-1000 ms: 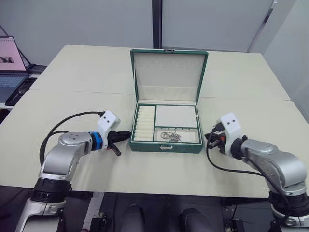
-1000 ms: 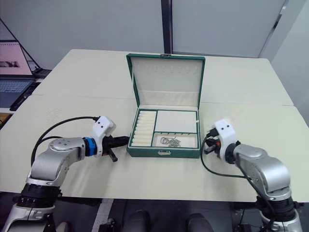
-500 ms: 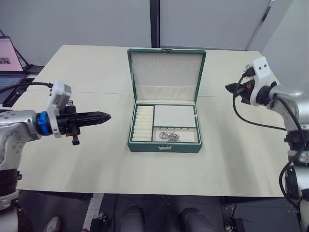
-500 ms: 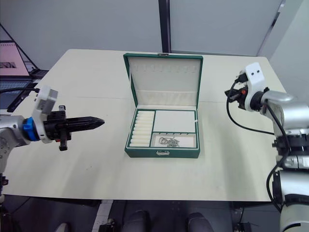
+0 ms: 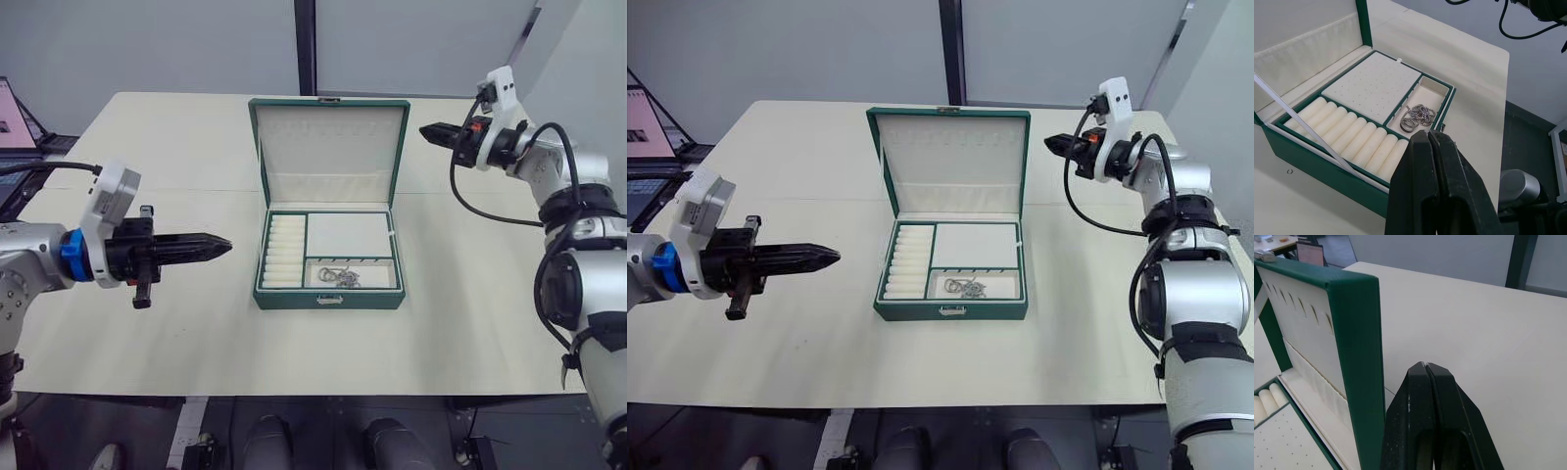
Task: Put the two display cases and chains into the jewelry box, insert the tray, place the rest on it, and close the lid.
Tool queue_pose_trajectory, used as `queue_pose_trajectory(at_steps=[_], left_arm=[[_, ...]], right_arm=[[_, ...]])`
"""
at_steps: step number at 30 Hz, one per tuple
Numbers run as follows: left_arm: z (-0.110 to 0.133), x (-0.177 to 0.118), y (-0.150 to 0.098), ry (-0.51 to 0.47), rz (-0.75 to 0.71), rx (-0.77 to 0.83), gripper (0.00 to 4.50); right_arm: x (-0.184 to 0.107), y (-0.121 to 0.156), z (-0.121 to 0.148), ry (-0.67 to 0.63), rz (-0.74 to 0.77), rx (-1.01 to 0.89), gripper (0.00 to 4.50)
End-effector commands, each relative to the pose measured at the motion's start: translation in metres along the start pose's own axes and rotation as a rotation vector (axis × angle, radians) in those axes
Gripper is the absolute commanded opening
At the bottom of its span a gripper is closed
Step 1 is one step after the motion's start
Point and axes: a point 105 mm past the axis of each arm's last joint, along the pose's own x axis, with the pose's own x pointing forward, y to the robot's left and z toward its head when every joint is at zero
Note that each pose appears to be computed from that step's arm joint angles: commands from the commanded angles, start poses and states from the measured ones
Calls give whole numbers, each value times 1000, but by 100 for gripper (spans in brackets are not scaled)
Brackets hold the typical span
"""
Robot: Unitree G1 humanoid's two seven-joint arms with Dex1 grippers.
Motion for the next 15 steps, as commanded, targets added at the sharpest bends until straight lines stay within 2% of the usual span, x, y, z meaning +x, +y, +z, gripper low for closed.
queue_pose_trajectory(at_steps=[1,8,15], left_arm=[[11,-2,-4,-15,19,53,0],[11,4,-2,-25,25,56,0],[13,10,3,-30,24,72,0]], right_arm=[[6,9,27,-78,33,-47,2],[17,29,35,-98,138,-73,2],[6,41,44,-86,239,-149,2]])
